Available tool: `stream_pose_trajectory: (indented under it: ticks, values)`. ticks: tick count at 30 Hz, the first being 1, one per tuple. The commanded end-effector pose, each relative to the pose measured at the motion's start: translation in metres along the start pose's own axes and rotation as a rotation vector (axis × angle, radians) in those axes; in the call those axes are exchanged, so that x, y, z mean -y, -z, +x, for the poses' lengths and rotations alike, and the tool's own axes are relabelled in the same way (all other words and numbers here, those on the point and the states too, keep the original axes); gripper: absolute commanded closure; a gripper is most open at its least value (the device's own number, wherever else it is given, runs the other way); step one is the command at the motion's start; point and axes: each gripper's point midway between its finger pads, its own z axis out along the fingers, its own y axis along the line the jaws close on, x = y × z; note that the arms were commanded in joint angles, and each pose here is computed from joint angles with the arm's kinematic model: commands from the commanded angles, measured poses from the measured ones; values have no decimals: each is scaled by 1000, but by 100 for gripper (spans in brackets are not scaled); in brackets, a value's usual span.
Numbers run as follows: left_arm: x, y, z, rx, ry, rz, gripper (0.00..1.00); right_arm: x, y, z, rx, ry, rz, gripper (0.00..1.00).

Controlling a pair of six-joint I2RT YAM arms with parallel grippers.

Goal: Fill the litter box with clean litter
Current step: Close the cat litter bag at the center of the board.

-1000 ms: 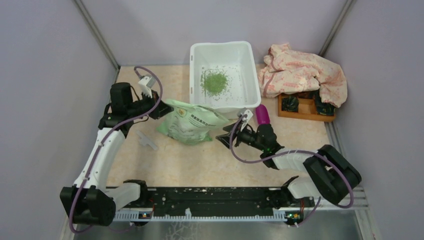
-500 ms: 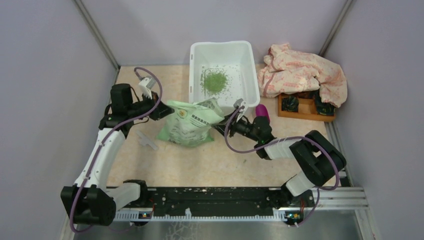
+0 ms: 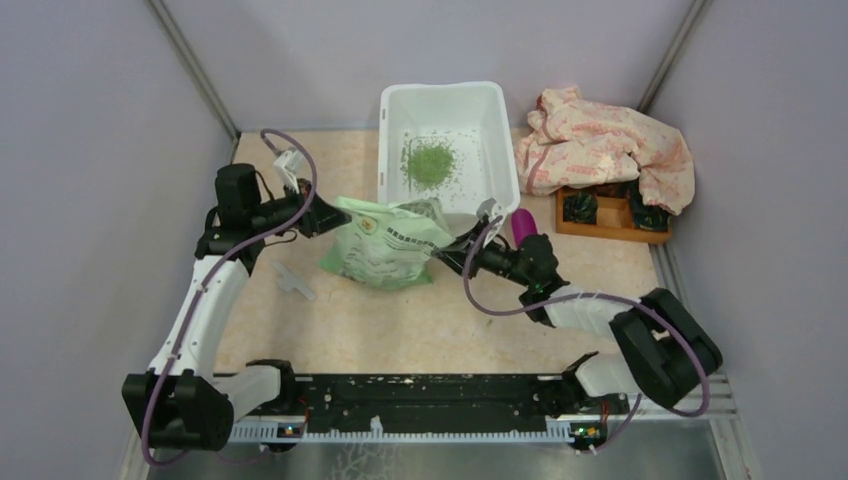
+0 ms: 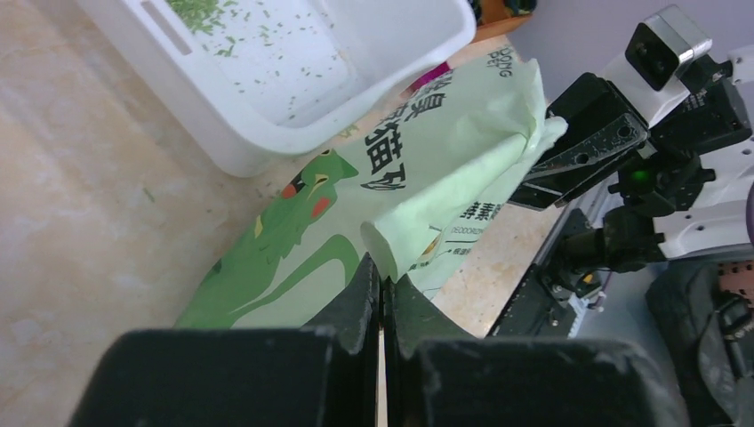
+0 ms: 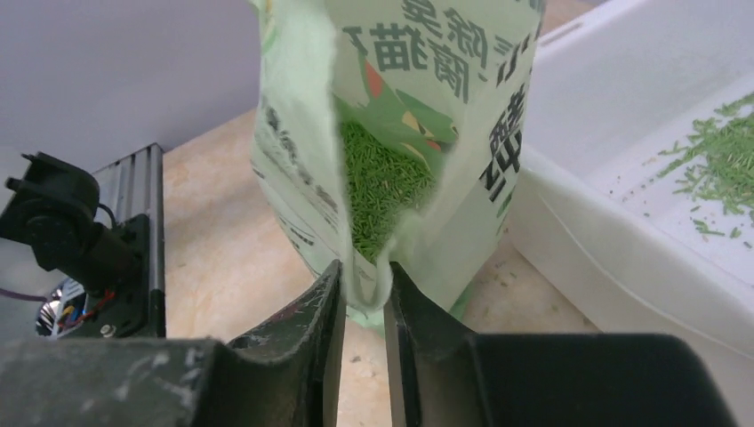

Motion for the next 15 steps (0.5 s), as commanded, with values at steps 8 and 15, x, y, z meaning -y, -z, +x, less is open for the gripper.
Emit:
stream_pose_trajectory:
  ticks: [8, 15]
  values:
    - [104, 39, -78, 156, -93, 339, 100, -27, 61, -76, 142, 191, 113, 35]
    - [131, 52, -90, 164, -59, 427, 100, -29, 80, -67, 216, 235, 131, 28]
